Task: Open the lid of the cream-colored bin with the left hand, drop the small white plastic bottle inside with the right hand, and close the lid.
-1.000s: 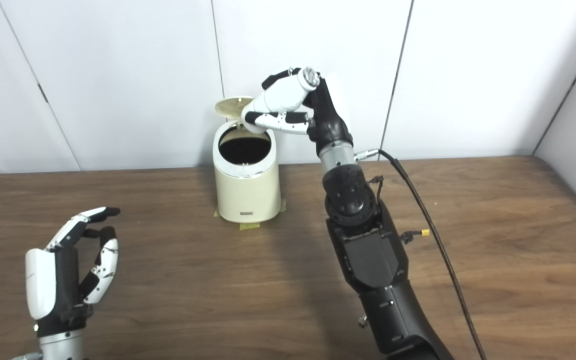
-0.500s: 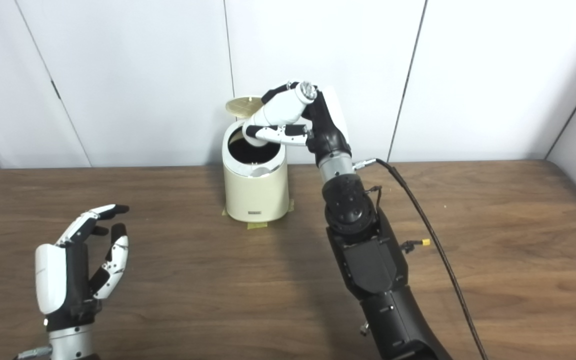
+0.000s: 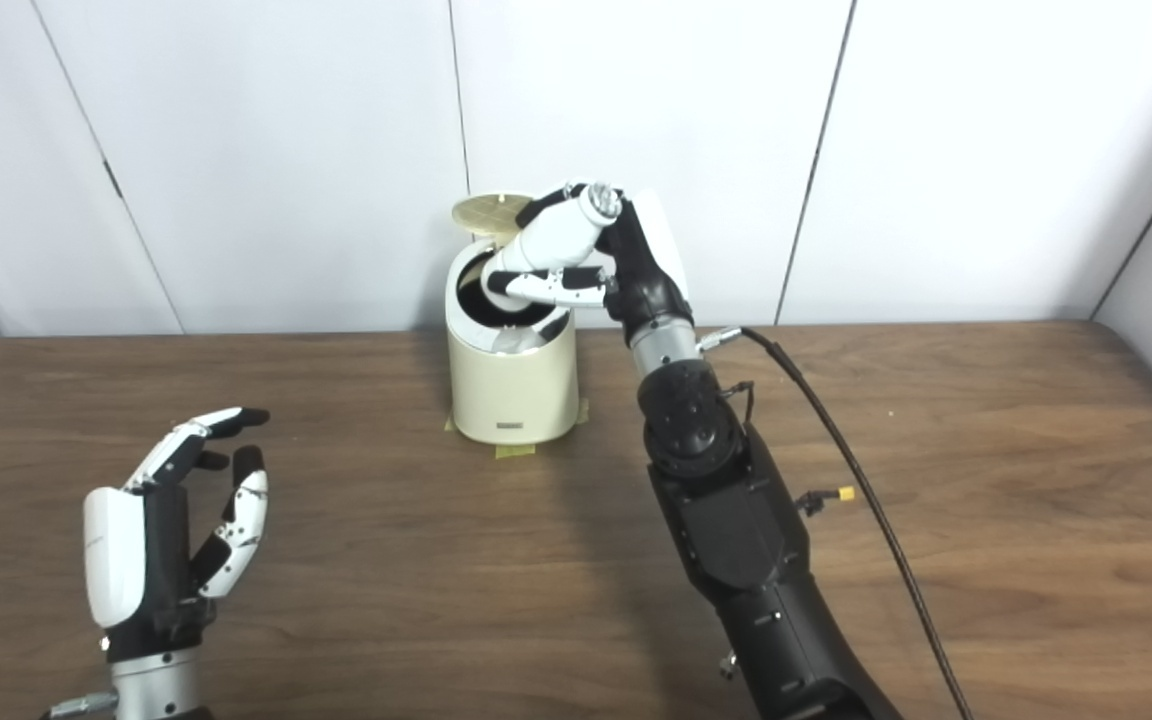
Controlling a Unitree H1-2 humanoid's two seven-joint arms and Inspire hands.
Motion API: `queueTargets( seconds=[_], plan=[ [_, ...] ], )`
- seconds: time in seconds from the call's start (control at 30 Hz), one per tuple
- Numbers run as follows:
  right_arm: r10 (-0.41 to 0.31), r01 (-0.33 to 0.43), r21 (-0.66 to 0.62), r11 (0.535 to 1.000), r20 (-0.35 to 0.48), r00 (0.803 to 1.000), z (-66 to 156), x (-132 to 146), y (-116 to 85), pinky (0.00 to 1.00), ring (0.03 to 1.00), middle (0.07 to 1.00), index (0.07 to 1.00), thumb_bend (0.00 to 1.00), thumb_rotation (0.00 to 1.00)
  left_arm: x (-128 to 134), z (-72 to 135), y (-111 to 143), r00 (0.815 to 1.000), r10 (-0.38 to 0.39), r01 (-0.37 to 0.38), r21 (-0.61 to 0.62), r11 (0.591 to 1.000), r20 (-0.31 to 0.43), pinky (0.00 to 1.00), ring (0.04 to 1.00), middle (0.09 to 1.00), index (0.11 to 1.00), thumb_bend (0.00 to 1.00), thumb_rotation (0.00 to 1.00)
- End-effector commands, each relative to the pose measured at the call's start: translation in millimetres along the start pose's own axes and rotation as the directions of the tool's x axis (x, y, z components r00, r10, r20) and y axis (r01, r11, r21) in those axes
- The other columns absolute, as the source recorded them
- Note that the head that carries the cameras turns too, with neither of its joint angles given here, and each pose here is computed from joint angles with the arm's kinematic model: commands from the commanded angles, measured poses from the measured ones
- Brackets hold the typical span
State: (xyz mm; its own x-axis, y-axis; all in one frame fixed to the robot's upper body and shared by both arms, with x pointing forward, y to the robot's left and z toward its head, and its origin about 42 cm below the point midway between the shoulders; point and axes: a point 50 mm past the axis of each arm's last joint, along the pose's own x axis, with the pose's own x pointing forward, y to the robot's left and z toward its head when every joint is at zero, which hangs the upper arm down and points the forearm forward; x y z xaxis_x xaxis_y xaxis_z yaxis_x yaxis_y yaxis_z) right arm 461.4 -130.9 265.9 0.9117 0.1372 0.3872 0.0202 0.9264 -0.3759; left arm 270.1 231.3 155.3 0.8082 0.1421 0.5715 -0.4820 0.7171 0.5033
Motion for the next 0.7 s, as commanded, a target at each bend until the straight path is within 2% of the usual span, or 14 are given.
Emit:
queueTargets(
  seconds=[0.0,0.37,0.67],
  plan=[
    [-0.025,0.028,-0.019,0.999,0.136,0.990,26,16,-5,0.37,0.450,0.490,0.483,0.52,0.00,-1,11,-16,1.000,0.010,-0.011,-0.056,0.998,-0.013,0.57,0.694,0.695,0.674,0.20,0.65],
    [-0.023,0.043,-0.086,0.995,0.222,0.975,19,16,5,0.36,0.437,0.490,0.496,0.52,0.00,-2,10,-17,1.000,0.008,-0.009,-0.066,0.998,-0.010,0.57,0.695,0.697,0.677,0.20,0.63],
    [-0.063,0.091,-0.096,0.991,0.266,0.962,17,18,12,0.37,0.434,0.488,0.504,0.52,0.00,-3,11,-18,1.000,0.008,-0.009,-0.062,0.998,-0.010,0.56,0.692,0.694,0.676,0.21,0.67]
  ],
)
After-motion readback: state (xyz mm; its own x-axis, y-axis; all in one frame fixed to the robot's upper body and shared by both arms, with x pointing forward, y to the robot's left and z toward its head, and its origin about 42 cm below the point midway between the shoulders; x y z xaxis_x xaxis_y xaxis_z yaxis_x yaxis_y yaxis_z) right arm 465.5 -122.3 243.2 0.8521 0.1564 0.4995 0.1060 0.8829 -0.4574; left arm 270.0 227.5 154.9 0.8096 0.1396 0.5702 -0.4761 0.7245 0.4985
